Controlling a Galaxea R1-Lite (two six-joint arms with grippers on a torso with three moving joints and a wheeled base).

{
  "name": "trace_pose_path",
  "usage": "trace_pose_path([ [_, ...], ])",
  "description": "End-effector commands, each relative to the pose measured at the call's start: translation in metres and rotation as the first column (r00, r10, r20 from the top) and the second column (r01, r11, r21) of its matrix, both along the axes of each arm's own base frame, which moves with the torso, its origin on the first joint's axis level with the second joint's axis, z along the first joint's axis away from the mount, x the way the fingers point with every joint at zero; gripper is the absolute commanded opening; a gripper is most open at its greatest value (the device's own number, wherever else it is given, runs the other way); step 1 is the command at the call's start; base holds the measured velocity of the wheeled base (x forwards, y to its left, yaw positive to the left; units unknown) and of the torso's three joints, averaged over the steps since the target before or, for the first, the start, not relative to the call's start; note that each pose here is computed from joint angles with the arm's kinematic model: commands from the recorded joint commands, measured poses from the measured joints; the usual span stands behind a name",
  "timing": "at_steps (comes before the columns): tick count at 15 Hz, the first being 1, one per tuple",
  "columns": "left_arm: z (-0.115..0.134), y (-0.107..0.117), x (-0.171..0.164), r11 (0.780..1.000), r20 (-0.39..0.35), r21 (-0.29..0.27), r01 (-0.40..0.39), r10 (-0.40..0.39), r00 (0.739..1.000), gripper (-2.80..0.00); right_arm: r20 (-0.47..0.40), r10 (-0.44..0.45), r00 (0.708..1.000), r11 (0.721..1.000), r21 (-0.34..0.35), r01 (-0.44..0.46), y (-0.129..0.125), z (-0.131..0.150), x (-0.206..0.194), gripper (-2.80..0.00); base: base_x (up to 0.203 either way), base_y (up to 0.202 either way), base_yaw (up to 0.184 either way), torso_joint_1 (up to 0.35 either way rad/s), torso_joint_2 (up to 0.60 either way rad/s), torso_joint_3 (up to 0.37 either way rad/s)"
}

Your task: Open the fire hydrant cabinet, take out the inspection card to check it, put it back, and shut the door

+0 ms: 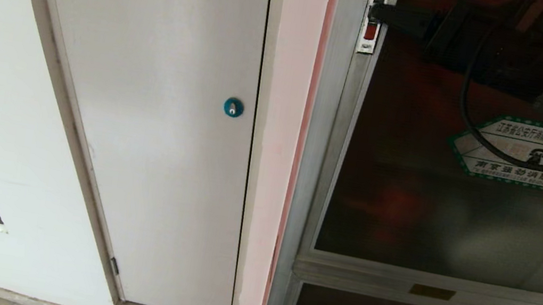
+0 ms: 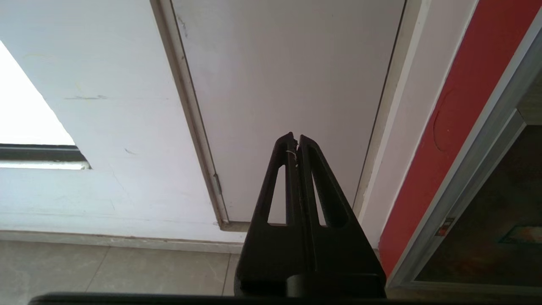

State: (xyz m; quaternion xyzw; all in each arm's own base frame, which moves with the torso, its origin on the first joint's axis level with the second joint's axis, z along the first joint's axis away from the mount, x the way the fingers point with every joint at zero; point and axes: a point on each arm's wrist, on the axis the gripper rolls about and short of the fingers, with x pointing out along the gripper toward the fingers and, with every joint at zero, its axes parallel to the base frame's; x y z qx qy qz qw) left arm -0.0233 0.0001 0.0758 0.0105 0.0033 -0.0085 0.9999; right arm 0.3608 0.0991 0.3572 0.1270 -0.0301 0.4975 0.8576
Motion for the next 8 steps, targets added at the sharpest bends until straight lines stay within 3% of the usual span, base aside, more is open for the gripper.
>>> trace_pose_path([
  [1, 0.0000, 0.0000, 0.0001, 1.000, -0.001, 0.000, 0.000, 0.000, 1.000, -2.80, -0.021, 0.002, 1.000, 1.000, -0.003, -0.002, 0.0014, -0.0071, 0.0055, -2.80, 0.000, 0.000, 0.000, 0.000, 0.00, 0.000],
  [8, 0.0000, 0.0000, 0.0001, 1.000, -0.001, 0.000, 0.000, 0.000, 1.000, -2.80, -0.045, -0.007, 0.999, 1.000, -0.007, 0.007, 0.0006, -0.0162, 0.0155, -2.80, 0.000, 0.000, 0.000, 0.000, 0.00, 0.000],
])
